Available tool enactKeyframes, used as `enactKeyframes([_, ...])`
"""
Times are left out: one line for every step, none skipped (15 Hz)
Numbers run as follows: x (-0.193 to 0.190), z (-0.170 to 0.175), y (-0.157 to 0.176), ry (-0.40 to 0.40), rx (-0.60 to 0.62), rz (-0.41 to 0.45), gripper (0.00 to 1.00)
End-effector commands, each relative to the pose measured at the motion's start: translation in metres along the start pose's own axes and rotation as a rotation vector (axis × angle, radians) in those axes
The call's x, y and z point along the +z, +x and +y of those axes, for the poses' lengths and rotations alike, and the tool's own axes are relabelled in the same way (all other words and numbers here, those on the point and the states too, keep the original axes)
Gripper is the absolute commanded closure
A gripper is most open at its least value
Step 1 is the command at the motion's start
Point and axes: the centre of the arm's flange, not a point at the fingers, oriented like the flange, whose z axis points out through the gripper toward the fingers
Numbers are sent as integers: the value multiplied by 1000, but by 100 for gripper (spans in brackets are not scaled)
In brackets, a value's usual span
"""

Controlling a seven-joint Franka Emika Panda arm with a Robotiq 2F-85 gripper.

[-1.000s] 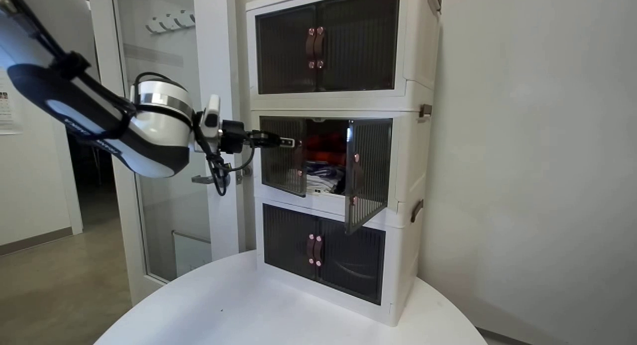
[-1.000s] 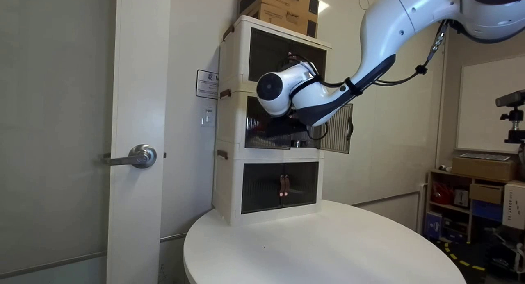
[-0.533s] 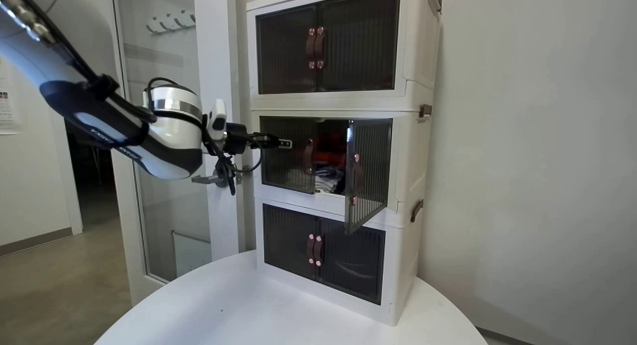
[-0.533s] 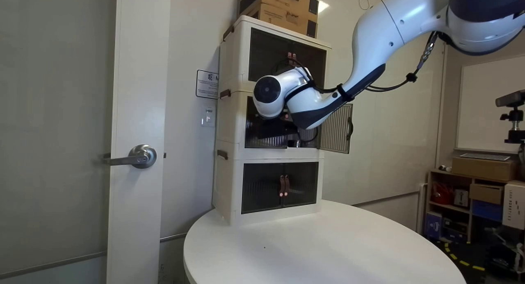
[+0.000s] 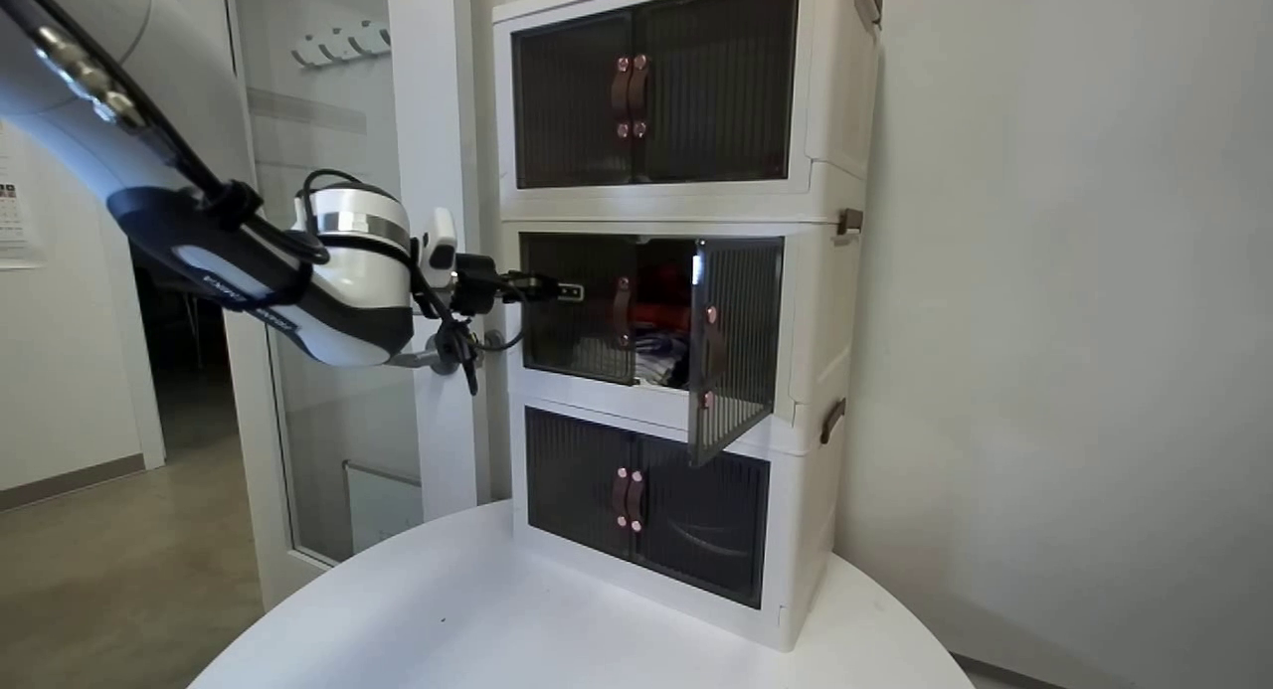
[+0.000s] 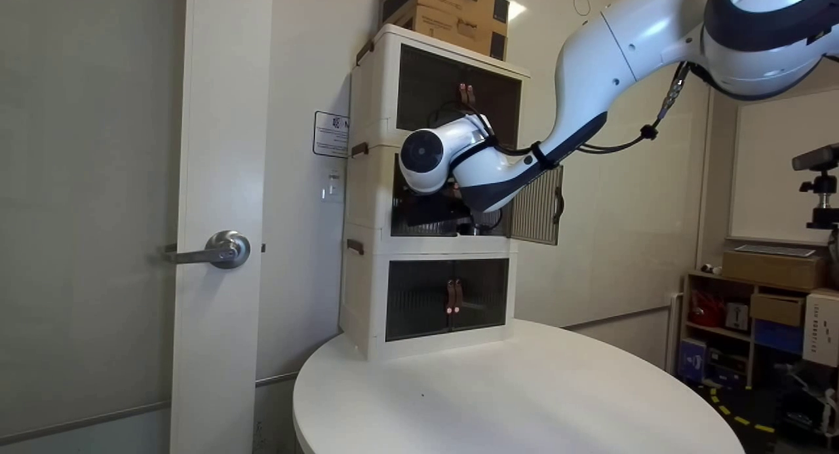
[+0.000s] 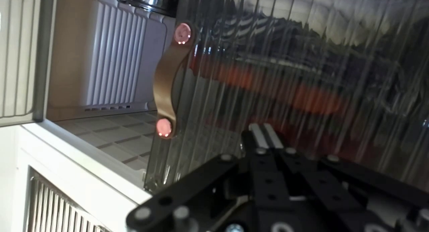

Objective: Close the doors of the middle compartment of the cabinet.

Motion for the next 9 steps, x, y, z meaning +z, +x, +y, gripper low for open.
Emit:
enactKeyframes([-3,0,2,58,12,-45,100])
enactKeyframes([-10,7,3,78,14,-102,100])
enactKeyframes([-18,16,6,106,13,-158,74])
enactKeyframes([-27,27,12,128,24,-198,73])
enactKeyframes([-33,31,15,165,28,-240,66])
enactKeyframes([-46,47,24,203,27,-280,59])
enactKeyframes([-54,54,30,238,29,-320,50])
enactKeyframes([-66,67,40,277,31,-360,44])
enactKeyframes([-75,78,48,309,26,-402,37])
